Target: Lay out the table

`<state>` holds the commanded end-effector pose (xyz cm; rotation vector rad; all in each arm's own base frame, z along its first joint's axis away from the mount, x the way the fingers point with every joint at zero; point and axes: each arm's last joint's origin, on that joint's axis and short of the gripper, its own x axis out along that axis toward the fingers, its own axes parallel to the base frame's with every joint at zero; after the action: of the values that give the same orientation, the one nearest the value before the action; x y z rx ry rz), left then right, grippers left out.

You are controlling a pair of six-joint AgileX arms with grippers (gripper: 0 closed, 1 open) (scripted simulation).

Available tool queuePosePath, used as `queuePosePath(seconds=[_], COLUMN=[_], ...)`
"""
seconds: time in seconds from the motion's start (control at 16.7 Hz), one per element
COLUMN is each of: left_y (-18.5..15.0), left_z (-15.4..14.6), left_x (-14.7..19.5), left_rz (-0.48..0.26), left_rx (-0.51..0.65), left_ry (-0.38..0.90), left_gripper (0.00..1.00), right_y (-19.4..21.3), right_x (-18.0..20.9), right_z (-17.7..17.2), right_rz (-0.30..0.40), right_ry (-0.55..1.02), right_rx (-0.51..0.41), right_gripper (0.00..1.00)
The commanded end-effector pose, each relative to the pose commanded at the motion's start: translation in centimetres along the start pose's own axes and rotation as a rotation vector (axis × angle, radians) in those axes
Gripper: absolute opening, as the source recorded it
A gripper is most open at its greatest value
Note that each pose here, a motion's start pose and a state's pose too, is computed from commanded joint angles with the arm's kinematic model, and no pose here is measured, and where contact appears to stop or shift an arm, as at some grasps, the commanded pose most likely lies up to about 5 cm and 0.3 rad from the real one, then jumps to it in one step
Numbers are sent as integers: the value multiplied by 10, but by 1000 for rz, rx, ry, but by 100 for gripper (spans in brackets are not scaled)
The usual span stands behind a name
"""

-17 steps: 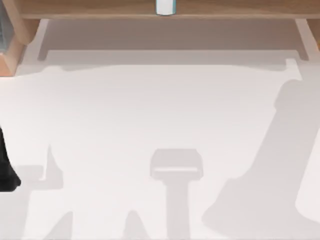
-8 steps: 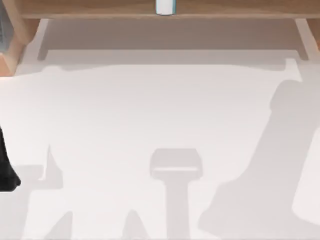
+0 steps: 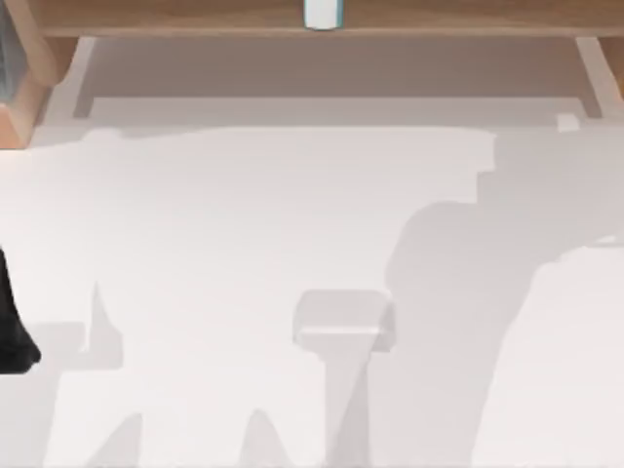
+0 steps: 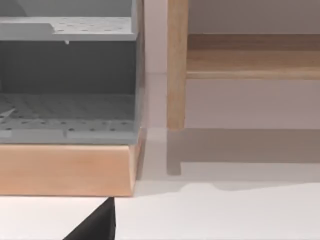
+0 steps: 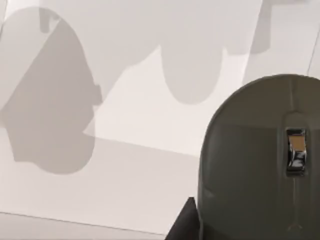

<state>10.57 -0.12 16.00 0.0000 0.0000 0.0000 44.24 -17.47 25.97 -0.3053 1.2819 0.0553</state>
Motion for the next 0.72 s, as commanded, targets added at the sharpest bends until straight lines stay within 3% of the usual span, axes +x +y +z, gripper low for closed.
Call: queuePosePath(seconds=[0.36,0.72], left_y=[0,0], left_z=[0,0], left_x=[0,0], left_rz=[0,0], left_rx=[0,0], left_ry=[0,0], left_gripper=[100,100], right_y=[11,39], right_x=[-53,-55], right_z=[-50,-129], right_rz=[-87,-79], right_ry=[6,87], right_rx=[55,143], right_gripper=[0,0])
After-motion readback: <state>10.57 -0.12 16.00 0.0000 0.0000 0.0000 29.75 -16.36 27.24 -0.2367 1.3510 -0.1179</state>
